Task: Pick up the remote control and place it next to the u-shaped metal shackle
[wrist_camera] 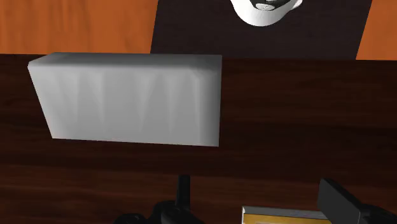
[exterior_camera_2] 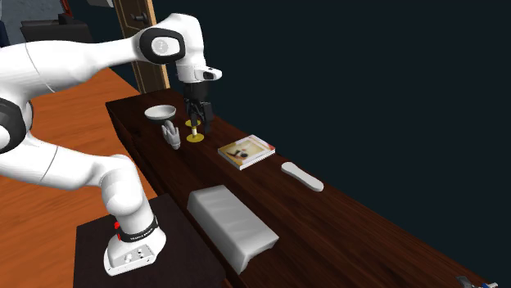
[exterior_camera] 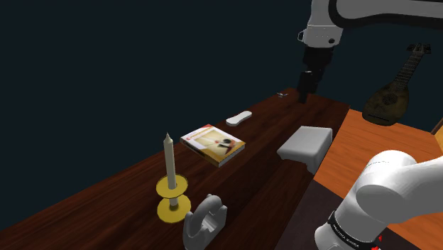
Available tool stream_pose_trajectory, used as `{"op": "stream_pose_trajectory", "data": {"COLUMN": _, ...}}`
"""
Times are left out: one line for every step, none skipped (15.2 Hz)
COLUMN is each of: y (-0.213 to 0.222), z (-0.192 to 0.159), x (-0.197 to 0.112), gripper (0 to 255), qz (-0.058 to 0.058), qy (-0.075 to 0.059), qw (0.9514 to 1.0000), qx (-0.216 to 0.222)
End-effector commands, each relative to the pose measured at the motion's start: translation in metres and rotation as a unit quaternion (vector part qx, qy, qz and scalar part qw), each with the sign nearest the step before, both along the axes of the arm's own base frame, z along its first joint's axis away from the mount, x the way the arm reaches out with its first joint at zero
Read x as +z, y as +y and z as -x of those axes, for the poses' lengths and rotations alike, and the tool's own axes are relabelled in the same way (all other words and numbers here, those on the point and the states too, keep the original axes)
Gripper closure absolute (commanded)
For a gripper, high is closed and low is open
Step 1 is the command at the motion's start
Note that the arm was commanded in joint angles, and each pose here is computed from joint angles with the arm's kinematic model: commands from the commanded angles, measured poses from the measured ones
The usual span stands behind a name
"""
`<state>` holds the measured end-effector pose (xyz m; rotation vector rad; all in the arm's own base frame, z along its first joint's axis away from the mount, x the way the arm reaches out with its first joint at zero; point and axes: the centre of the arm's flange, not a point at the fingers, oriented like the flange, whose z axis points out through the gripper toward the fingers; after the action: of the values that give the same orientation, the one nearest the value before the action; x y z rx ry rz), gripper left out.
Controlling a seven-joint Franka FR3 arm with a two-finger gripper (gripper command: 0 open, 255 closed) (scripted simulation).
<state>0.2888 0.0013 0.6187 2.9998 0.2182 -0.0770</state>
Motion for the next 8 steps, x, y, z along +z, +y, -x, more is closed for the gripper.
{"op": "stream_pose_trajectory", "data": {"y": 0.000, "z": 0.000, "x": 0.000, "gripper": 0, "qz": 0.000, "qy": 0.000, "qw": 1.0000, "qx": 0.000}}
{"op": "stream_pose_trajectory", "data": {"y": 0.003, "z": -0.011, "x": -0.007, "gripper": 0, "qz": -0.001, "qy": -0.002, "qw": 0.9998, "qx": -0.019}}
{"op": "stream_pose_trajectory", "data": {"y": 0.007, "z": -0.022, "x": -0.014, "gripper": 0, "qz": -0.002, "qy": -0.003, "qw": 0.9993, "qx": -0.038}}
{"op": "stream_pose_trajectory", "data": {"y": 0.009, "z": -0.033, "x": -0.021, "gripper": 0, "qz": -0.003, "qy": -0.005, "qw": 0.9983, "qx": -0.057}}
{"op": "stream_pose_trajectory", "data": {"y": 0.011, "z": -0.044, "x": -0.028, "gripper": 0, "qz": -0.004, "qy": -0.006, "qw": 0.9970, "qx": -0.077}}
{"op": "stream_pose_trajectory", "data": {"y": 0.013, "z": -0.055, "x": -0.034, "gripper": 0, "qz": -0.005, "qy": -0.008, "qw": 0.9954, "qx": -0.096}}
{"op": "stream_pose_trajectory", "data": {"y": 0.015, "z": -0.066, "x": -0.041, "gripper": 0, "qz": -0.007, "qy": -0.010, "qw": 0.9933, "qx": -0.115}}
{"op": "stream_pose_trajectory", "data": {"y": 0.016, "z": -0.078, "x": -0.048, "gripper": 0, "qz": -0.008, "qy": -0.011, "qw": 0.9909, "qx": -0.134}}
